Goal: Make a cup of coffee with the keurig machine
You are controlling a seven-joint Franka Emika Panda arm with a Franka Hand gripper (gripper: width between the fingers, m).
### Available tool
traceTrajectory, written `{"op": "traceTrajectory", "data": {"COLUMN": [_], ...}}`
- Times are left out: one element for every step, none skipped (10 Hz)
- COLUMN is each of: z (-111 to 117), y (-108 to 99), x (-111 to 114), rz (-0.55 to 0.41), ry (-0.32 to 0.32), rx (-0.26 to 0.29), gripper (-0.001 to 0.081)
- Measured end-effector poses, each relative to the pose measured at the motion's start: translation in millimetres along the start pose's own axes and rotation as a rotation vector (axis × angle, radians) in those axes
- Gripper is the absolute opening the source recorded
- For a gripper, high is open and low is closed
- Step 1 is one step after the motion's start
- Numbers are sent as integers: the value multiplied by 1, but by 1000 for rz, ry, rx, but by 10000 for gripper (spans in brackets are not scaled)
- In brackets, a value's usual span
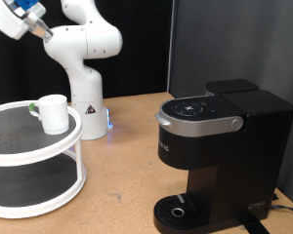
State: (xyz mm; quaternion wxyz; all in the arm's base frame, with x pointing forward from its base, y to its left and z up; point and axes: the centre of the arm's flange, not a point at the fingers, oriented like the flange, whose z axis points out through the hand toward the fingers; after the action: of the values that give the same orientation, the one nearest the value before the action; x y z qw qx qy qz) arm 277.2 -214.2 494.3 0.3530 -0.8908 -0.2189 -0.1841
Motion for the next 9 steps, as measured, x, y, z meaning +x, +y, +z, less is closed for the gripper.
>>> {"op": "traceTrajectory", "data": {"z": [-7,-15,-23,-30,-36,-40,-44,-47,-49], "y": [3,7,9,12,13,15,16,16,17], "x": [-12,-23,-32,-38,-42,-45,-48,-52,-55], "rz": [10,16,14,11,11,14,15,14,10], "ry": [-7,-12,-15,-15,-5,2,3,1,-1], "rx": [-2,-7,-15,-26,-34,-39,-39,-37,-35], "gripper": [0,0,0,0,0,0,0,0,0]}}
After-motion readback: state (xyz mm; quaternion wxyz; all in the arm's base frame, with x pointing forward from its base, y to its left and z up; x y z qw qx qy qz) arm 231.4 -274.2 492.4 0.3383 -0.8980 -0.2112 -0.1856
